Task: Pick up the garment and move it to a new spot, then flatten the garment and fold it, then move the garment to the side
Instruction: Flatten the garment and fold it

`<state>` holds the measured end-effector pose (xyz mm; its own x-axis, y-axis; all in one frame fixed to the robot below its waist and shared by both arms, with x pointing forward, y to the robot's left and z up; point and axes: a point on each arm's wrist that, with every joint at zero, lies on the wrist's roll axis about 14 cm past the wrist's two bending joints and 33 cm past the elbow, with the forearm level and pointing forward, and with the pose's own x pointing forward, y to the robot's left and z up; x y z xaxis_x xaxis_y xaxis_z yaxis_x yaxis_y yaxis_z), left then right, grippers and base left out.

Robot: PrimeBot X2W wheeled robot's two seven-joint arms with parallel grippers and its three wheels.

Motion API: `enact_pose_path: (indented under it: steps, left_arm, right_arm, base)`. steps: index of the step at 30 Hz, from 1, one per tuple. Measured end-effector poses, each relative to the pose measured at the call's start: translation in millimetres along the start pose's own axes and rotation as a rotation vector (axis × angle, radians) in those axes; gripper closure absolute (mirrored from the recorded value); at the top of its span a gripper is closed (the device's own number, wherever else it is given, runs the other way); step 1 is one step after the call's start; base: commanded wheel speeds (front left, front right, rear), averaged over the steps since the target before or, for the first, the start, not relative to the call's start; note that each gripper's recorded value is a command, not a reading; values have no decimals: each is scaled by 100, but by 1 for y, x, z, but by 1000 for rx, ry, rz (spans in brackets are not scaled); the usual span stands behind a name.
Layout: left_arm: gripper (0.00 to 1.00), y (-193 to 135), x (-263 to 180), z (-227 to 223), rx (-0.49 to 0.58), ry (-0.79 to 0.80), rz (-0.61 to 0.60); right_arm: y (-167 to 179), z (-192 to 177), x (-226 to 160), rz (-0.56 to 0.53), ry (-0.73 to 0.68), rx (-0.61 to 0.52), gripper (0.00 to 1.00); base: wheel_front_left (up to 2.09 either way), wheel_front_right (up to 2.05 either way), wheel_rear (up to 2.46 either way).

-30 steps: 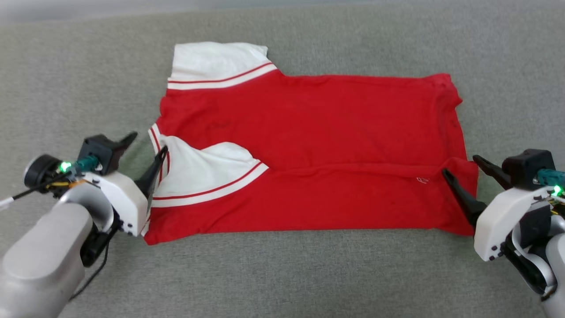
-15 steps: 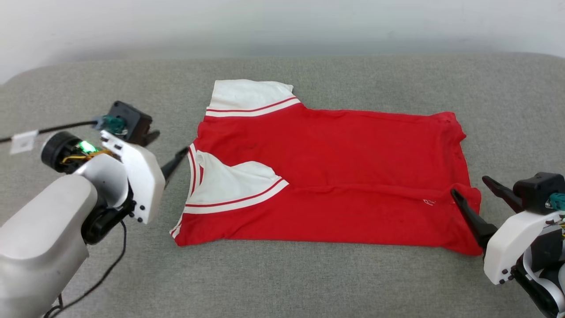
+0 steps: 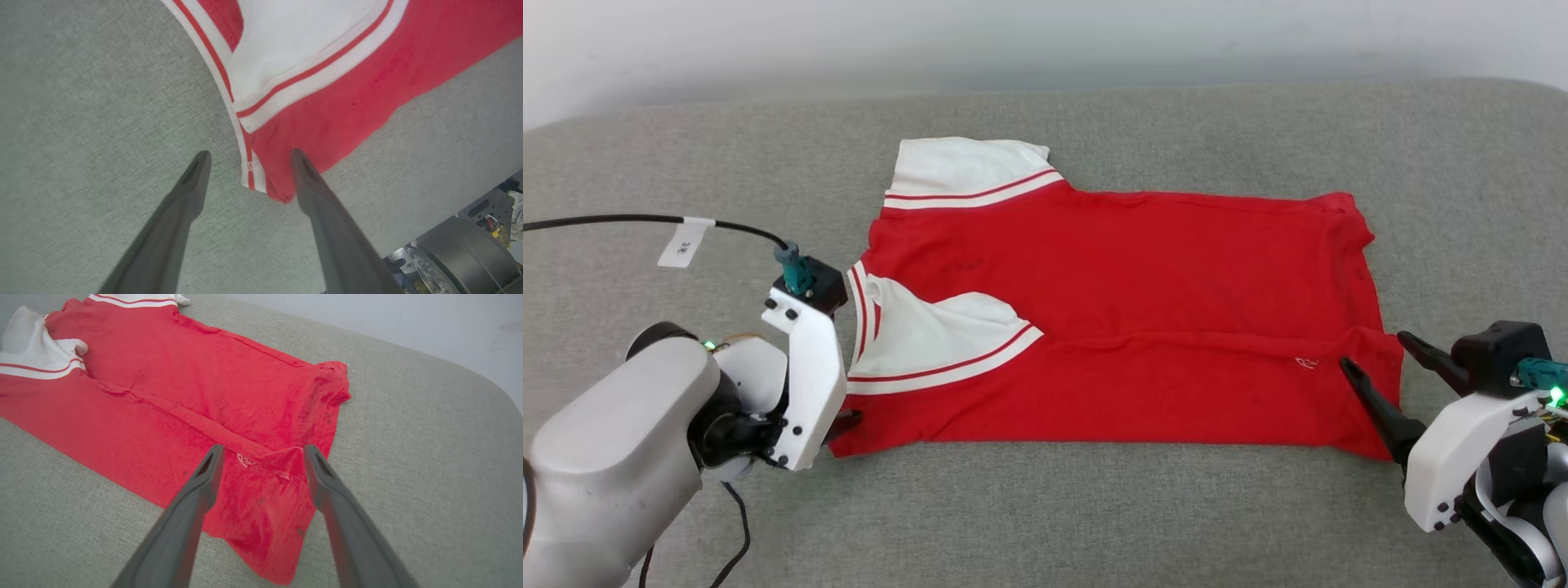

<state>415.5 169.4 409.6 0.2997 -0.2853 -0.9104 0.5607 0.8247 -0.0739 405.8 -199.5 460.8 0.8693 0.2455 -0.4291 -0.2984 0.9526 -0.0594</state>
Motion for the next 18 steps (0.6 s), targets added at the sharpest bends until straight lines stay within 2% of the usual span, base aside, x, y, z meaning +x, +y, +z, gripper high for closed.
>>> enact_pose_path:
  steps: [6, 10, 11, 12, 18]
  left_arm:
    - [0, -3, 25, -23, -29, 136, -31]
    - [0, -7, 32, -25, -31, 158, -54]
    - [87, -8, 34, -25, -31, 163, -59]
    - [100, -9, 34, -25, -31, 165, -63]
    - [100, -19, 28, -23, -1, 143, -83]
  right_arm:
    - [-3, -5, 4, -5, 24, 3, 0]
    - [-6, -6, 6, -13, 30, 4, 0]
    - [-8, -5, 6, -17, 29, 3, 0]
    - [-10, -4, 6, -20, 30, 0, 0]
    - [-26, 25, 3, -39, 6, -76, 0]
  base:
    - [0, 0, 0]
    - [0, 0, 0]
    - [0, 0, 0]
    - [0, 0, 0]
    - [0, 0, 0]
